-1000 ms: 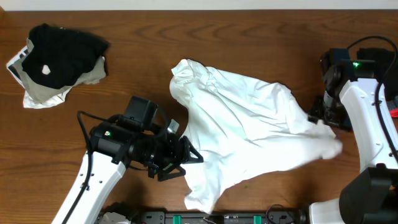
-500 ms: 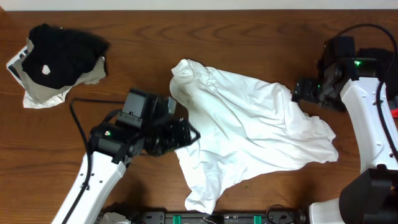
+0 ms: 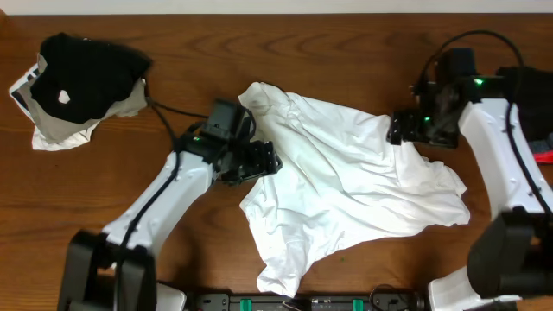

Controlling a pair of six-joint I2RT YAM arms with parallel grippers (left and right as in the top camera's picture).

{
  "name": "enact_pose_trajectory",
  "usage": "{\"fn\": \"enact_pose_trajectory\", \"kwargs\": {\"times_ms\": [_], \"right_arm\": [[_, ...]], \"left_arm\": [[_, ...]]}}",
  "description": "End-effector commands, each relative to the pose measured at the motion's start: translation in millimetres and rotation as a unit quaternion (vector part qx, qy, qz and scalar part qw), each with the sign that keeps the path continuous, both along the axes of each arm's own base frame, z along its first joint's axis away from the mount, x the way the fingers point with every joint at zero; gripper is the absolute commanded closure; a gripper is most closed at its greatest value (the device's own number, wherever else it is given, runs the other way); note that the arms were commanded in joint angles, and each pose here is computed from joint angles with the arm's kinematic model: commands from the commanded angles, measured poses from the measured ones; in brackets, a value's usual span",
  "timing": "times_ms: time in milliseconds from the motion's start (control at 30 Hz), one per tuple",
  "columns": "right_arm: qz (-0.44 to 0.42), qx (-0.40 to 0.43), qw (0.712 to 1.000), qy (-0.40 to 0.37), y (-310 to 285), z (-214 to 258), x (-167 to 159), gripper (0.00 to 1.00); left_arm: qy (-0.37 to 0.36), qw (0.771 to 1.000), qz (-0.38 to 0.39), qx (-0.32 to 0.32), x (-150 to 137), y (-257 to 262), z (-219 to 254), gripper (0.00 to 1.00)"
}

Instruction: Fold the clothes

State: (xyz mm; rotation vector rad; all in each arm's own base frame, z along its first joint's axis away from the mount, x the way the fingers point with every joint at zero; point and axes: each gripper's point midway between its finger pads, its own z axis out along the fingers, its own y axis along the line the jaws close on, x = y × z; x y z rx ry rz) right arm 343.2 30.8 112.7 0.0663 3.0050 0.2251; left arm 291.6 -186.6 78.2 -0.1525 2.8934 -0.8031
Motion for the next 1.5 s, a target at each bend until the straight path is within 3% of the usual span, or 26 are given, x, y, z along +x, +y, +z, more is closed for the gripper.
{"fn": "enact_pose_trajectory", "kwargs": {"times_ms": [0,367,467,567,767,1033,1467], "right_arm": [[0.028,-0.013,0.999,0.007,7,-9,5,0.17],[0.004,-0.128,0.991,0.044,-12,-45,9,0.32],[0.006,-0.155,0.987,0.04,-17,-45,11,0.43],[0.01,-0.19,0.981,0.039,-25,-46,12,0.45],[0.03,-0.187,0.98,0.066,-20,-53,-3,0.54],[0.07,-0.233,0.967,0.071,-6,-57,-15,0.5],[0.046,-0.288,0.952,0.088,-19,-84,-41,0.49]], "left_arm": [[-0.026,0.999,-0.009,0.016,13,3,-1,0.25],[-0.046,0.998,-0.023,0.044,17,10,-4,0.24],[-0.046,0.998,-0.022,0.045,17,11,-5,0.24],[-0.046,0.998,-0.022,0.047,17,11,-5,0.24],[-0.044,0.998,-0.022,0.048,16,12,-6,0.23],[-0.048,0.997,-0.017,0.059,18,15,-7,0.22],[-0.048,0.997,-0.017,0.059,18,15,-7,0.17]]}}
